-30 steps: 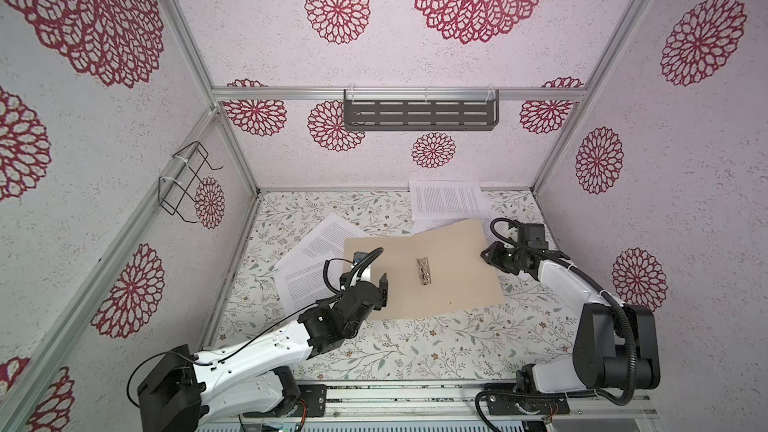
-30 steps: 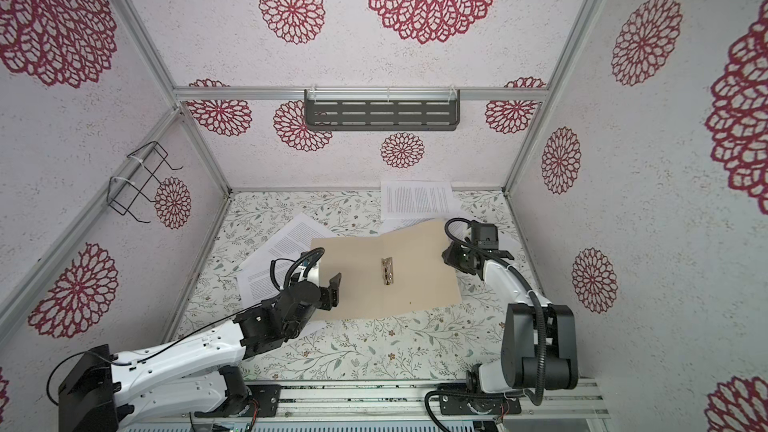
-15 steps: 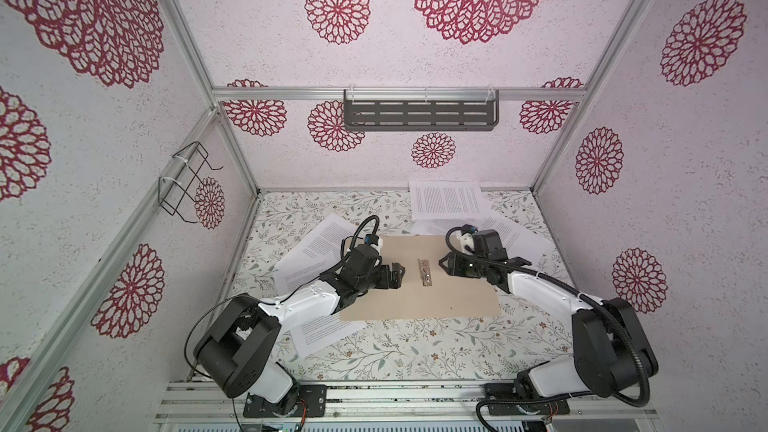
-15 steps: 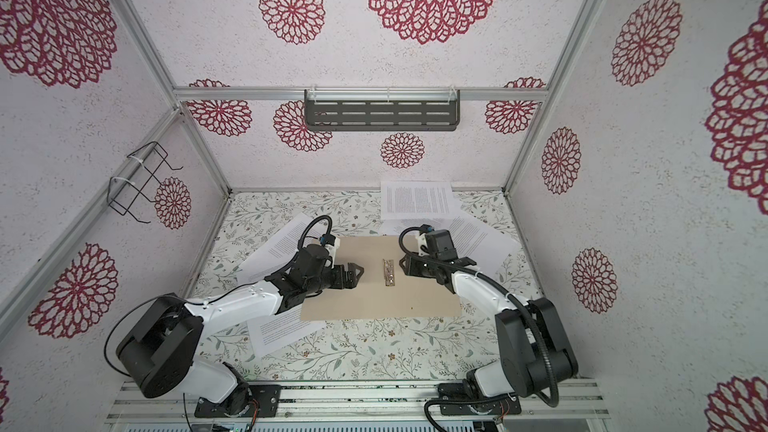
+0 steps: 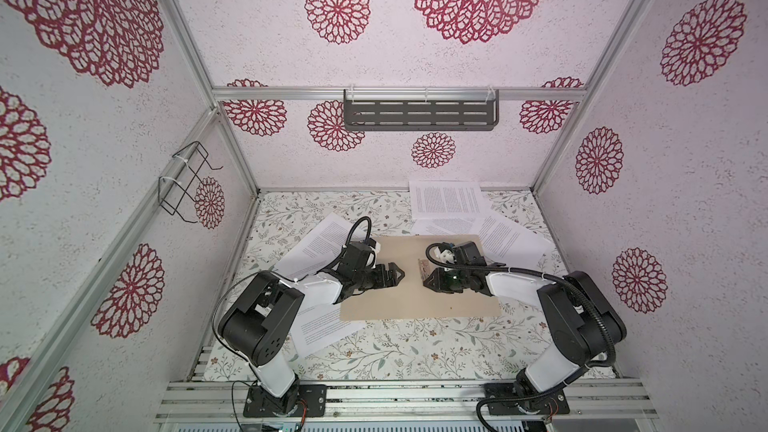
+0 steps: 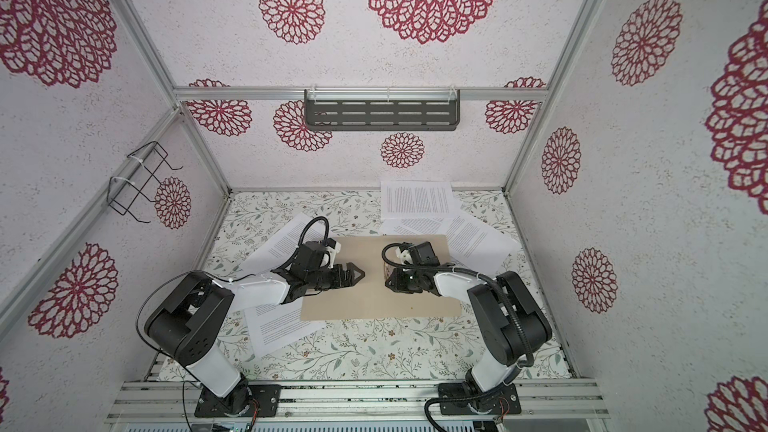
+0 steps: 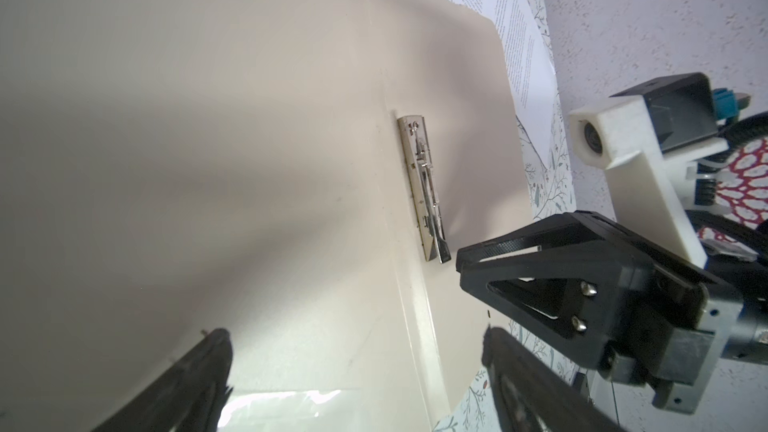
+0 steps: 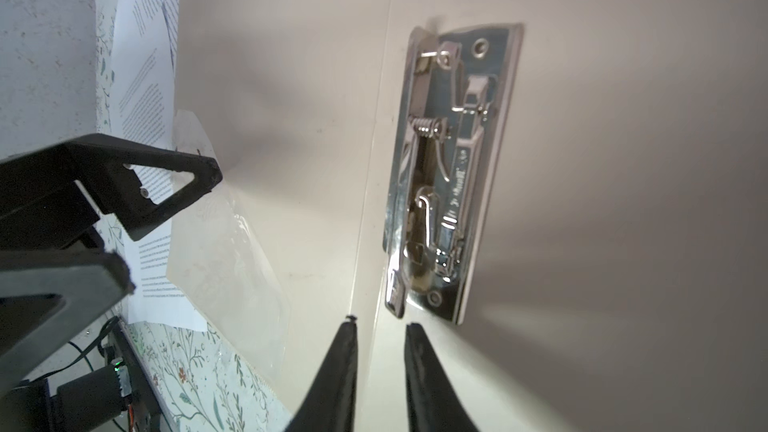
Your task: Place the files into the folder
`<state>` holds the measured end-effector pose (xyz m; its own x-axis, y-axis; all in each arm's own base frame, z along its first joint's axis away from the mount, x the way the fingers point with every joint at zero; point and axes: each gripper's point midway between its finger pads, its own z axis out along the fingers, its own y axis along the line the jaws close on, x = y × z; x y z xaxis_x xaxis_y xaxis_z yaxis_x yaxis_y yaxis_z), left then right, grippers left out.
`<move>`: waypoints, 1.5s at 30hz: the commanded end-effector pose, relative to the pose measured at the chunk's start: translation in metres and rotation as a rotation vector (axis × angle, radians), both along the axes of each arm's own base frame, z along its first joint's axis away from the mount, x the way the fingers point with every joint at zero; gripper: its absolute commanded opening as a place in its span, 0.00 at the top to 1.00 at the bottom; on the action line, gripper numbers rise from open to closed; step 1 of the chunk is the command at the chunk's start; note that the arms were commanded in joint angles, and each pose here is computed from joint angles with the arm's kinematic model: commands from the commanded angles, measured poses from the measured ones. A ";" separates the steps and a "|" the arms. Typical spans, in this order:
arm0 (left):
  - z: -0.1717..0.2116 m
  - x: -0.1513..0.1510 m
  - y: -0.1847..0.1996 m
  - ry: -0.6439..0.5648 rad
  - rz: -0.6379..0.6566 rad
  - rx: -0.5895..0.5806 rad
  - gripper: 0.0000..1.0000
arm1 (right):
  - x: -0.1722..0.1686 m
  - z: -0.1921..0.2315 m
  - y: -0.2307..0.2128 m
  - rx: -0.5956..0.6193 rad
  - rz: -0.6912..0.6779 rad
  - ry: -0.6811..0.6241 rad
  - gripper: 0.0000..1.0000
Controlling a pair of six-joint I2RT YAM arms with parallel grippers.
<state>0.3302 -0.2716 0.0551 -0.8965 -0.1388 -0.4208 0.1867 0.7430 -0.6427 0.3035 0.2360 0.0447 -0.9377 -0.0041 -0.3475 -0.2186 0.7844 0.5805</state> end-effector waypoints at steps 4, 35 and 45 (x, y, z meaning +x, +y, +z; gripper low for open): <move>-0.026 -0.010 0.015 0.054 0.009 0.076 0.03 | 0.001 -0.001 0.001 -0.015 0.009 -0.006 0.81; -0.058 -0.019 0.023 0.112 0.010 0.138 0.03 | 0.010 0.000 0.011 0.048 -0.008 0.013 0.81; -0.065 -0.022 0.024 0.126 0.008 0.144 0.02 | 0.018 0.005 0.007 0.123 -0.045 0.025 0.77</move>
<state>0.3350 -0.2685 0.0383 -0.8847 -0.1204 -0.4504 0.2072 0.7639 -0.6111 0.3097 0.2389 0.0377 -0.9523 0.0419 -0.3022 -0.1680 0.7549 0.6340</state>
